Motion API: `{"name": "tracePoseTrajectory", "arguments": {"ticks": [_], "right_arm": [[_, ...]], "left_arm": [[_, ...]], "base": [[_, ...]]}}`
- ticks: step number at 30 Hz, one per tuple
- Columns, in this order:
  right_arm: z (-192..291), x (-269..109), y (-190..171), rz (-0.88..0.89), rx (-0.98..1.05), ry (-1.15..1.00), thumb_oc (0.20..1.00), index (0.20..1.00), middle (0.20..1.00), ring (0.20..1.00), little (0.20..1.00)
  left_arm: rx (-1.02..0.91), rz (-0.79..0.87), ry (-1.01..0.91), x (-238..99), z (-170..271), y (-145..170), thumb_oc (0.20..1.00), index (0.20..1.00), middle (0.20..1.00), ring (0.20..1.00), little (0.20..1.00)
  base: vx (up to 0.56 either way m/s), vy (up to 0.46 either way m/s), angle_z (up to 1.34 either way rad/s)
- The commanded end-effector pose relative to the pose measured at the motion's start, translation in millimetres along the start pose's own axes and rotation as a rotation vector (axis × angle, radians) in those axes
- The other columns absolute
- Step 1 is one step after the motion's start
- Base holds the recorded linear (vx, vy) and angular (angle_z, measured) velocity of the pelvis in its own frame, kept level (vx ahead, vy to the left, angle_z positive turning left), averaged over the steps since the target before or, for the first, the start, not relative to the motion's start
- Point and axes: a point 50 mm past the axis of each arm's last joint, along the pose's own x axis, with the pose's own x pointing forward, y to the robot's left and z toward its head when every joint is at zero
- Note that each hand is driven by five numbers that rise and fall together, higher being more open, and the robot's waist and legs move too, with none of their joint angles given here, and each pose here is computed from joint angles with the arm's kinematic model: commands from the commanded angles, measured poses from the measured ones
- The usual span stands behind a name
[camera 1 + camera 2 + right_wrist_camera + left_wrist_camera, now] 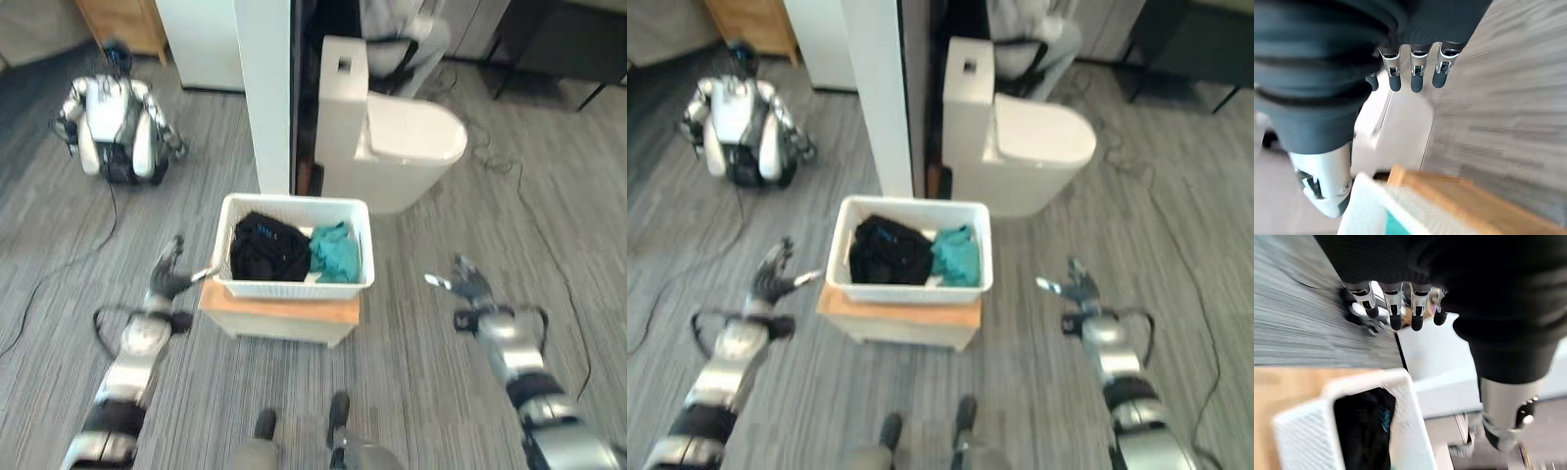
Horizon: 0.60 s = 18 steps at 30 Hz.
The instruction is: Grab the laundry basket,head to the washer,open it,put in the laundry and shut it.
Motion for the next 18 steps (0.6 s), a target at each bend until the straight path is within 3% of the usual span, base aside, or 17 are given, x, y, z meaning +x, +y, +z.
{"name": "tracePoseTrajectory", "arguments": {"ticks": [1,5,14,18], "right_arm": [[39.1,14.3,-2.5,0.021,0.023,-0.030,1.000,1.000,1.000,1.000,1.000],[60.3,23.5,10.3,0.069,0.014,-0.026,1.000,1.000,1.000,1.000,1.000],[96.6,36.5,25.9,0.116,-0.031,0.051,1.000,1.000,1.000,1.000,1.000],[98.3,36.7,20.3,0.101,-0.043,0.046,1.000,1.000,1.000,1.000,1.000]], "left_arm": [[-0.023,0.124,-0.017,22.3,21.3,23.7,1.000,1.000,1.000,1.000,1.000],[-0.044,0.165,-0.021,41.2,40.7,33.8,1.000,1.000,1.000,1.000,1.000],[0.131,0.308,0.073,85.8,122.8,96.3,1.000,1.000,1.000,1.000,1.000],[0.166,0.309,0.040,88.8,142.7,96.2,1.000,1.000,1.000,1.000,1.000]], "base": [[-0.12,-0.035,0.05],[-0.04,-0.030,0.07],[-0.04,-0.036,0.15],[-0.01,-0.021,0.08]]}}
